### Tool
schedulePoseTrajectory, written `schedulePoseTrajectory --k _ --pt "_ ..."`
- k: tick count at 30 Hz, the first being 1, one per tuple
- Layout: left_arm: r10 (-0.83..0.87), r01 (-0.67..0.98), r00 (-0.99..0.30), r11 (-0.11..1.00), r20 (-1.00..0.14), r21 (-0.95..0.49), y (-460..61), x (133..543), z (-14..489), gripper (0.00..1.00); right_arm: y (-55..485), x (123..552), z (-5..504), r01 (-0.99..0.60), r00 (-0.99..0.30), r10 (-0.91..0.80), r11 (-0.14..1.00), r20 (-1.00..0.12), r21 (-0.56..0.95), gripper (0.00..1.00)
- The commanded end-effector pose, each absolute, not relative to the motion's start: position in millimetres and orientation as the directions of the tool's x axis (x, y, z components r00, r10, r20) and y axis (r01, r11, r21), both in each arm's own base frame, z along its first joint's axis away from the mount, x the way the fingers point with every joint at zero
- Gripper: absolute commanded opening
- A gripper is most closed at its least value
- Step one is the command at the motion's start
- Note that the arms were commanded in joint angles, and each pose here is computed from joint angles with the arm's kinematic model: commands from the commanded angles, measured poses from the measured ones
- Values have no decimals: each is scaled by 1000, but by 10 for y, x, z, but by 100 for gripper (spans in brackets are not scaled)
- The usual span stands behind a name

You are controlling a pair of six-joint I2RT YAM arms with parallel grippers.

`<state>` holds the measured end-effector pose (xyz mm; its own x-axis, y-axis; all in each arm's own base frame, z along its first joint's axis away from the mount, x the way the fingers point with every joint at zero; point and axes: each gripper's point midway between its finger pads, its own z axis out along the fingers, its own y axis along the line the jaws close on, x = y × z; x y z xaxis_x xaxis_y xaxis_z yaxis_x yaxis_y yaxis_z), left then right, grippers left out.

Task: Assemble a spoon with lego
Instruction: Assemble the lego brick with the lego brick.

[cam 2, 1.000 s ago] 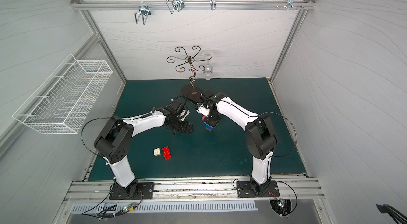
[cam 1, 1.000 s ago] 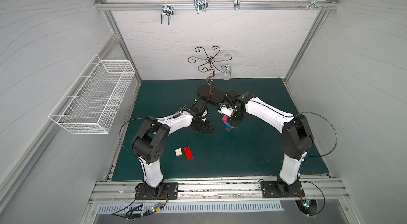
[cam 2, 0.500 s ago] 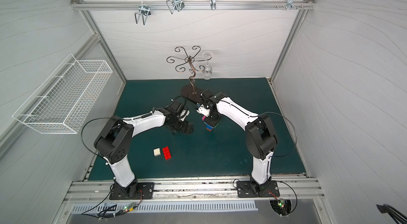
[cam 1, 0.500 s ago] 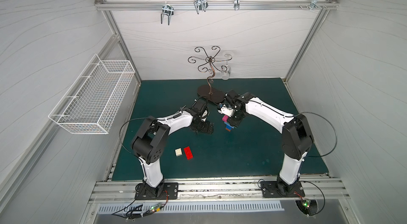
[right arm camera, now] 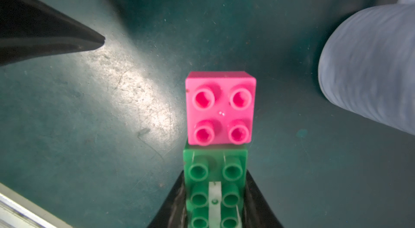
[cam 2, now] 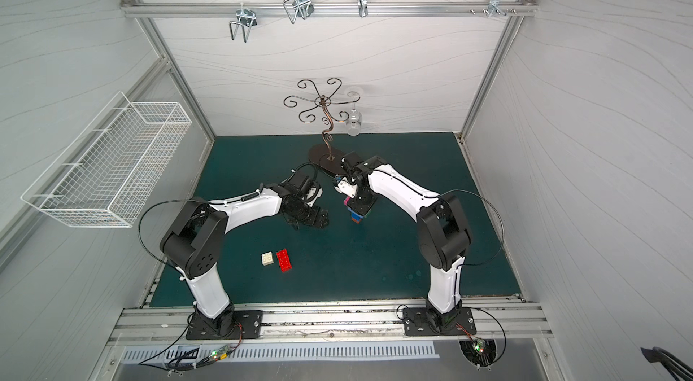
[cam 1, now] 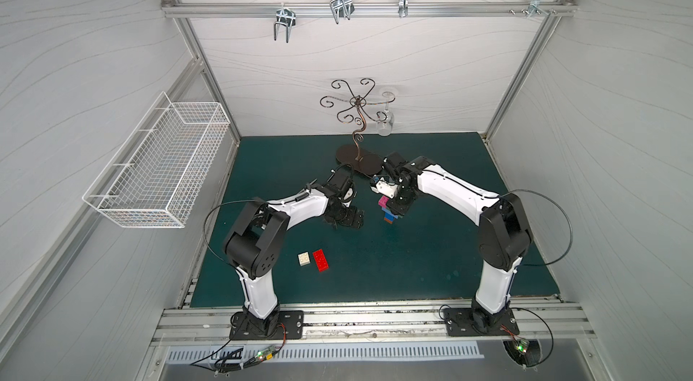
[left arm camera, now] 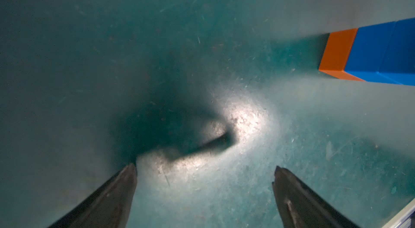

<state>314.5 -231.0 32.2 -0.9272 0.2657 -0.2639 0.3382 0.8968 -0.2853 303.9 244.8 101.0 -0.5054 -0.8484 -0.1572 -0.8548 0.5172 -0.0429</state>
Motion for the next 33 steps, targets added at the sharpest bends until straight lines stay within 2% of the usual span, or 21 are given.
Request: schedulePoseTrajectory --k 1,5,11,15,25,30,33 --pt "269 351 -917 893 -293 -280 -2308 3209 363 100 2380 2817 645 -837 -545 -838 542 -29 77 17" --pt "270 353 -917 893 -294 -278 -2310 3209 363 100 2328 2902 637 -824 -566 -824 566 -9 31 17" --pt "271 351 -919 894 -287 -278 -2307 3205 335 100 2511 2938 926 -854 -512 -848 519 -137 -17 16" --pt "271 351 -919 894 -287 -279 -2314 3207 329 100 2582 2945 1019 -859 -502 -849 511 -164 -18 16" --pt "271 351 -919 894 -286 -280 -2312 3207 334 100 2533 3004 1067 -851 -510 -845 523 -162 -52 16" --pt "272 350 -920 894 -282 -279 -2310 3197 321 100 2543 2974 951 -847 -525 -837 531 -152 3 16" --pt "272 350 -920 895 -283 -278 -2306 3199 323 100 2509 2914 796 -845 -534 -839 533 -101 36 16"
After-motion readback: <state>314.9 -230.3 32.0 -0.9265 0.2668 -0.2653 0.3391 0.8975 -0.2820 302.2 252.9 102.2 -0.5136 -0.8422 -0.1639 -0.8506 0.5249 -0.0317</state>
